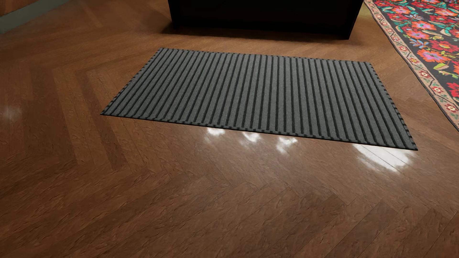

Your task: Approach the counter

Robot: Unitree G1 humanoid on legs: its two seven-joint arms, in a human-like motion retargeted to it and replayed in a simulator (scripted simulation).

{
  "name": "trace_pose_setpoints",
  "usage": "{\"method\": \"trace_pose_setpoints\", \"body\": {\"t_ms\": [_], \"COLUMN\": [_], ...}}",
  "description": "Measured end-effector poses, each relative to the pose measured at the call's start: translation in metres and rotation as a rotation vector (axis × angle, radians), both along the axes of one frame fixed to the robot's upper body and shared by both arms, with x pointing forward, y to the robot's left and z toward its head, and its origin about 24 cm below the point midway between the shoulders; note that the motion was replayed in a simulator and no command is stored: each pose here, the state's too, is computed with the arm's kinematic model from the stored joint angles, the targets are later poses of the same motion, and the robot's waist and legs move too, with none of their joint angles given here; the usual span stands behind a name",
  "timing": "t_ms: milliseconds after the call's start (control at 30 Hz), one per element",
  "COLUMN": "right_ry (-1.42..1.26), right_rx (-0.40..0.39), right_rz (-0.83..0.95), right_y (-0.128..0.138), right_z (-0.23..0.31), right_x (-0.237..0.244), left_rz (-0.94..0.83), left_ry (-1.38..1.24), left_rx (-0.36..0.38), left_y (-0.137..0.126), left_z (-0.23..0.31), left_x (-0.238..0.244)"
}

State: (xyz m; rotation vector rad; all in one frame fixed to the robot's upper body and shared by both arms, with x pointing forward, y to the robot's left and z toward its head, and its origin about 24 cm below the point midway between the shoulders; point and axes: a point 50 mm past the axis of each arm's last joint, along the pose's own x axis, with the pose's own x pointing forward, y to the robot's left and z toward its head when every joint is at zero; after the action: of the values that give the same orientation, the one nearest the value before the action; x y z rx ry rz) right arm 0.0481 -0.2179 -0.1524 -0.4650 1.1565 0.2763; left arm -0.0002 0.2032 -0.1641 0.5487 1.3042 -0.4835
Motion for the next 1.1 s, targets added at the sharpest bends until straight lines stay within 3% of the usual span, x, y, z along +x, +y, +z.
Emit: {"method": "trace_pose_setpoints", "body": {"t_ms": [133, 200, 267, 433, 600, 700, 800, 867, 933, 1000, 1100], "right_ry": [-0.242, -0.278, -0.19, 0.058, 0.201, 0.275, 0.384, 0.305, 0.162, -0.016, -0.296], "right_rx": [0.015, 0.014, 0.014, -0.002, -0.026, -0.035, -0.07, -0.08, -0.036, 0.004, 0.06], "right_rz": [0.012, -0.048, -0.093, -0.022, -0.036, -0.042, -0.022, -0.084, -0.045, -0.065, -0.076], "right_y": [-0.003, -0.008, -0.007, 0.002, -0.005, -0.004, -0.01, -0.017, -0.007, -0.002, 0.003], "right_z": [0.026, 0.03, 0.018, -0.006, -0.006, -0.007, -0.007, -0.008, -0.009, 0.001, 0.032], "right_x": [0.069, 0.075, 0.049, -0.014, -0.07, -0.091, -0.117, -0.094, -0.047, 0.0, 0.066], "left_rz": [0.027, 0.071, 0.019, 0.067, 0.084, 0.088, 0.145, 0.073, 0.004, 0.067, -0.025], "left_ry": [0.134, 0.199, 0.238, -0.021, -0.464, -0.597, -0.485, -0.323, -0.252, -0.109, 0.023], "left_rx": [0.027, 0.052, 0.043, 0.017, -0.063, -0.068, -0.067, -0.055, -0.065, -0.02, 0.002], "left_y": [0.006, 0.008, 0.004, 0.005, 0.004, 0.009, 0.006, -0.005, -0.012, -0.005, -0.003], "left_z": [0.002, 0.003, 0.004, 0.0, 0.041, 0.063, 0.042, 0.02, 0.014, 0.001, -0.002], "left_x": [-0.051, -0.072, -0.082, 0.007, 0.138, 0.176, 0.143, 0.106, 0.082, 0.039, -0.003]}}
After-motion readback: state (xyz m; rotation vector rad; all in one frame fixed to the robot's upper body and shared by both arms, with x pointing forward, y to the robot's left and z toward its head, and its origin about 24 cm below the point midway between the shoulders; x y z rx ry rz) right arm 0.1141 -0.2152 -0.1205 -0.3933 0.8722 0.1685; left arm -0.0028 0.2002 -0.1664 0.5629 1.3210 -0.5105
